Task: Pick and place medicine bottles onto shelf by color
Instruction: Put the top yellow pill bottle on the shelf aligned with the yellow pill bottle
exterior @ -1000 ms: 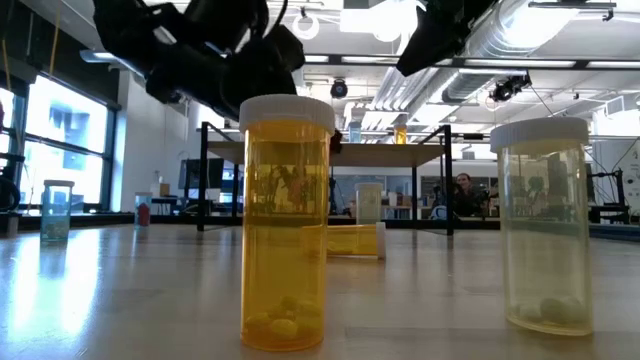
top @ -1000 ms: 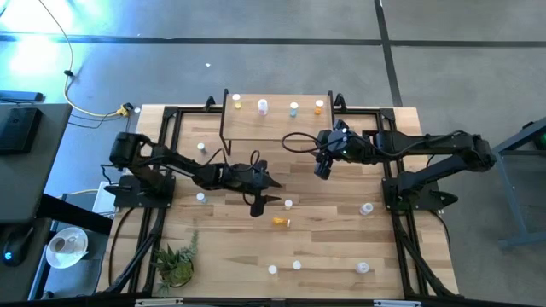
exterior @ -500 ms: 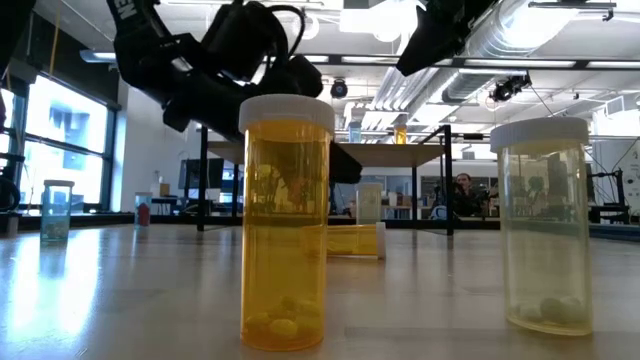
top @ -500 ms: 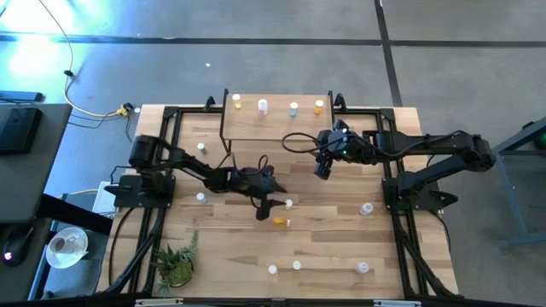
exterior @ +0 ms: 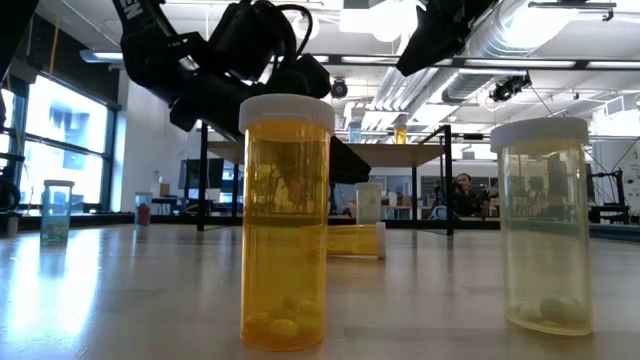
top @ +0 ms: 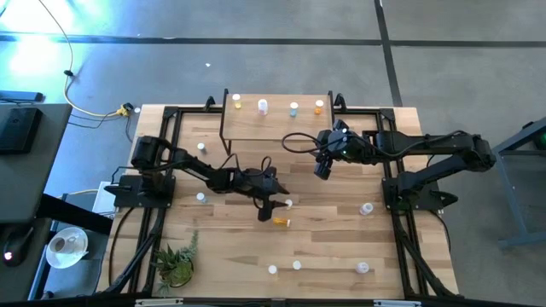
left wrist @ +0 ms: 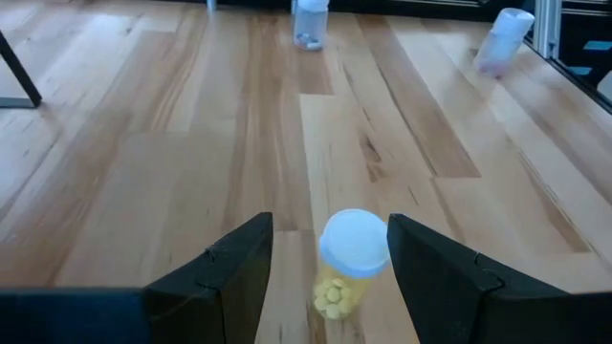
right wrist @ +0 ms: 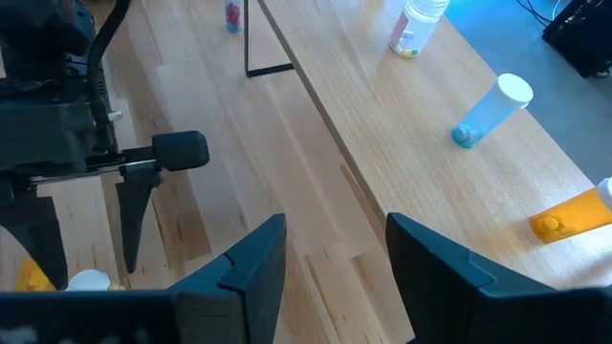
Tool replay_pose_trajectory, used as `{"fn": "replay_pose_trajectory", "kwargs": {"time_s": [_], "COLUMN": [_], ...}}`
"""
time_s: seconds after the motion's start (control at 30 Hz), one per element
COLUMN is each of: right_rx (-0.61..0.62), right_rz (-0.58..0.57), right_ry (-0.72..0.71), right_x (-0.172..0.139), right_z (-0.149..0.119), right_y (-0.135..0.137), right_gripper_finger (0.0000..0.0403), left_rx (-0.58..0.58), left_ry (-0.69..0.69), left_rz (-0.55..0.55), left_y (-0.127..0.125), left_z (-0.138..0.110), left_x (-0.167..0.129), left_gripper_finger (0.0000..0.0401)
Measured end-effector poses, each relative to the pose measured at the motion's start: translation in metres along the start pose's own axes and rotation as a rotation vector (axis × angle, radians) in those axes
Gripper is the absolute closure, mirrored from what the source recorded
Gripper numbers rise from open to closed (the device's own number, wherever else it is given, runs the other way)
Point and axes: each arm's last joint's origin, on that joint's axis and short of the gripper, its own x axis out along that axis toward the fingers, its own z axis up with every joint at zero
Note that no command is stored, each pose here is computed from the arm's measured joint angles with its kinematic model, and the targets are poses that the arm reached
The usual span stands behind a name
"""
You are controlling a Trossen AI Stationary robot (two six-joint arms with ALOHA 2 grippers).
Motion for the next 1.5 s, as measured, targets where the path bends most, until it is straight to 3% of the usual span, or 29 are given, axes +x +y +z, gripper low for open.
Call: {"fn": "replay_pose_trajectory", "kwargs": {"time_s": [0.63, 1.03, 1.23, 1.5], "right_rx": [0.000, 0.000, 0.000, -0.001], "right_rz": [0.000, 0.000, 0.000, -0.001], "right_ry": [0.000, 0.000, 0.001, 0.004], "right_x": [0.000, 0.000, 0.000, 0.000], "right_z": [0.000, 0.000, 0.000, 0.000], "right_y": [0.000, 0.000, 0.000, 0.000], "right_gripper_finger": [0.0231, 0.0231, 0.0231, 0.0231], "left_rx": [0.016, 0.043, 0.043, 0.043], "left_ry": [0.001, 0.049, 0.066, 0.080], "left_rz": [0.026, -0.014, 0.034, 0.033], "left_y": [-0.008, -0.014, -0.012, -0.012], "left_z": [-0.001, -0.004, -0.004, -0.005], "left_x": [0.001, 0.027, 0.025, 0.025], "left_gripper_finger": [0.0204, 0.0204, 0.0204, 0.0240]}}
